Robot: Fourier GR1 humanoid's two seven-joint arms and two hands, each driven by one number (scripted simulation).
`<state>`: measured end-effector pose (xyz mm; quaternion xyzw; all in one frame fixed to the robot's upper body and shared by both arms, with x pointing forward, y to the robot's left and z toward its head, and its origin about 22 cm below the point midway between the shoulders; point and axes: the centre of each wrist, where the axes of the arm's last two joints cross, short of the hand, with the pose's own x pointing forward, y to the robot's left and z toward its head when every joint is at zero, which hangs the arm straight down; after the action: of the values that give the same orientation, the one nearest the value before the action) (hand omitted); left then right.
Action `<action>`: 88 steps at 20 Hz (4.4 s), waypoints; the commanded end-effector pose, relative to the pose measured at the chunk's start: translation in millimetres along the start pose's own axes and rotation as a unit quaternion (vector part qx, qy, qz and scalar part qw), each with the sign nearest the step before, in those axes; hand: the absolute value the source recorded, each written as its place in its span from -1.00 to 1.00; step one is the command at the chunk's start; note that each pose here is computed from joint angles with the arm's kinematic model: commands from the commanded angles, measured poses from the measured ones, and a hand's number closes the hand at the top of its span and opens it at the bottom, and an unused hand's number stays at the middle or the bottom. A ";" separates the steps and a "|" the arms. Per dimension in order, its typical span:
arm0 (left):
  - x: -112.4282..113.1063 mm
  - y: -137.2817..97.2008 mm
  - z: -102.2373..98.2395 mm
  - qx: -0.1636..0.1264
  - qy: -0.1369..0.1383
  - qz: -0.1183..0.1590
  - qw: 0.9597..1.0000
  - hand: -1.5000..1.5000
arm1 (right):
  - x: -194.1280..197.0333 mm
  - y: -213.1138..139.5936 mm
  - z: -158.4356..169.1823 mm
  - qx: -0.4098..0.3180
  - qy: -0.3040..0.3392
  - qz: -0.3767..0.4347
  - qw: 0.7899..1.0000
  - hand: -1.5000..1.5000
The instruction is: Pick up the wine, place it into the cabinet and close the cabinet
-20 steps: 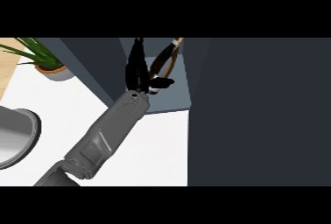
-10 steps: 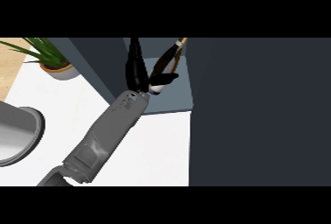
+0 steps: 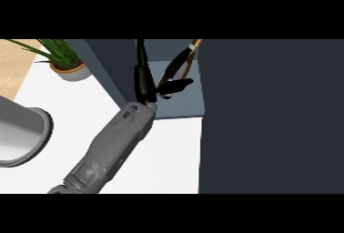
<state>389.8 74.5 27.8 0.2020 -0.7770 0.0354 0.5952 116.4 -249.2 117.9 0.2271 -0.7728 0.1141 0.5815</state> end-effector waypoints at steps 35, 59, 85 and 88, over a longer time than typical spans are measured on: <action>55.8 167.6 135.0 -0.183 -0.029 0.184 0.965 -1.00 | 42.6 14.7 2.8 0.010 0.026 0.068 0.997 1.00; 10.6 278.7 137.9 -0.221 -0.026 0.196 0.955 1.00 | 30.4 22.7 -20.6 0.207 0.050 0.028 0.977 1.00; 25.4 311.2 125.9 -0.233 -0.029 0.197 0.952 1.00 | 28.3 132.0 -203.9 0.238 0.025 -0.026 0.971 1.00; 3.2 333.3 123.3 -0.229 -0.021 0.203 0.952 1.00 | 32.8 143.4 -219.6 0.242 0.032 -0.030 0.969 1.00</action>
<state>157.4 328.3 61.2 -0.1001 -0.8032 -0.0313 0.5864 210.8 -59.0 218.0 0.3800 -0.6937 0.2970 0.5350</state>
